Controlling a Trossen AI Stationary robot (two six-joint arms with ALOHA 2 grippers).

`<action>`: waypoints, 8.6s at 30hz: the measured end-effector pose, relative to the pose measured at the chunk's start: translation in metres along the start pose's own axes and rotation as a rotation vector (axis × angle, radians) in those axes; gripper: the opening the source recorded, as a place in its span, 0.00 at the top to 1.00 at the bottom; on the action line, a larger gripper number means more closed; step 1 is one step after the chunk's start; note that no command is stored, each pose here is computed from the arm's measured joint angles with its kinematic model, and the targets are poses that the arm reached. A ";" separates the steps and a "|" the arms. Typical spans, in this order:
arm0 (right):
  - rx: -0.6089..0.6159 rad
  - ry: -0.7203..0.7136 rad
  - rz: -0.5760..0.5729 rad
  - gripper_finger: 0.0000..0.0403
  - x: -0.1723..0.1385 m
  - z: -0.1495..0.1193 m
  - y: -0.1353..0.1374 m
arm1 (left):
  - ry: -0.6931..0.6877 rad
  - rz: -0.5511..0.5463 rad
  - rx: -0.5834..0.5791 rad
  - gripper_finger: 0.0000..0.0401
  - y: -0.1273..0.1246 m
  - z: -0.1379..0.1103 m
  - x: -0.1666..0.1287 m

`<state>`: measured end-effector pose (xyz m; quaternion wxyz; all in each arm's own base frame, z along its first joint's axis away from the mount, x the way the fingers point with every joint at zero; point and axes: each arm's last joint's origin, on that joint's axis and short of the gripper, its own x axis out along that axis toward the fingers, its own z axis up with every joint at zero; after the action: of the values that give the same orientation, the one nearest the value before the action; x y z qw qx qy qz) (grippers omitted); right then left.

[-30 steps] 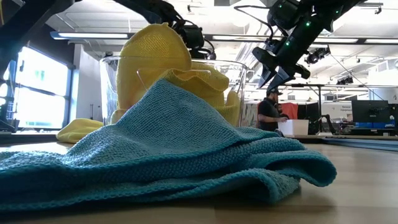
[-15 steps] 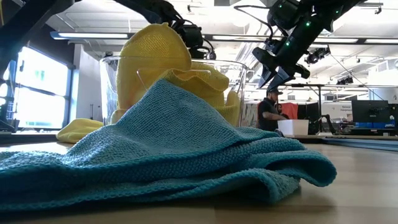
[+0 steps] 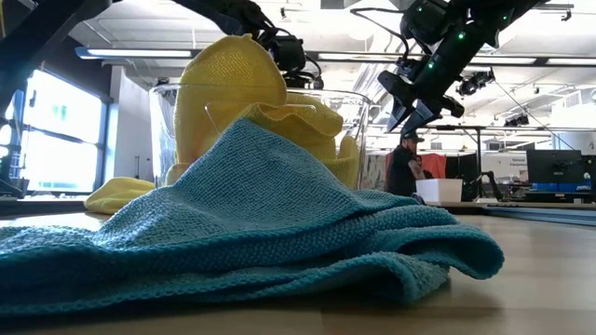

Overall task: Sort microfiber towel by color & place in baskets
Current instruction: Put the blue towel into the top transparent bin, then put the yellow towel into the bottom transparent bin

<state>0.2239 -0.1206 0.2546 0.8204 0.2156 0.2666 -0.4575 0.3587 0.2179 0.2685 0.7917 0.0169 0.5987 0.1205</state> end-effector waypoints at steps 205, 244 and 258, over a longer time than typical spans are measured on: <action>-0.540 0.664 0.190 0.59 0.007 0.128 0.090 | 0.232 -0.064 -0.683 0.99 -0.039 -0.226 0.055; -0.192 0.281 0.559 0.59 -0.091 -0.090 0.019 | -0.634 -0.088 -0.364 1.00 -0.235 -0.038 -0.210; -0.195 0.279 0.557 0.59 -0.091 -0.090 0.019 | -0.314 -0.170 -0.424 1.00 -0.283 -0.024 -0.147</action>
<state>0.1785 -0.0003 0.2457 0.8863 0.2614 0.3499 -0.1539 0.3465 -0.0904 0.3519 0.8680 -0.1809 0.4292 0.1724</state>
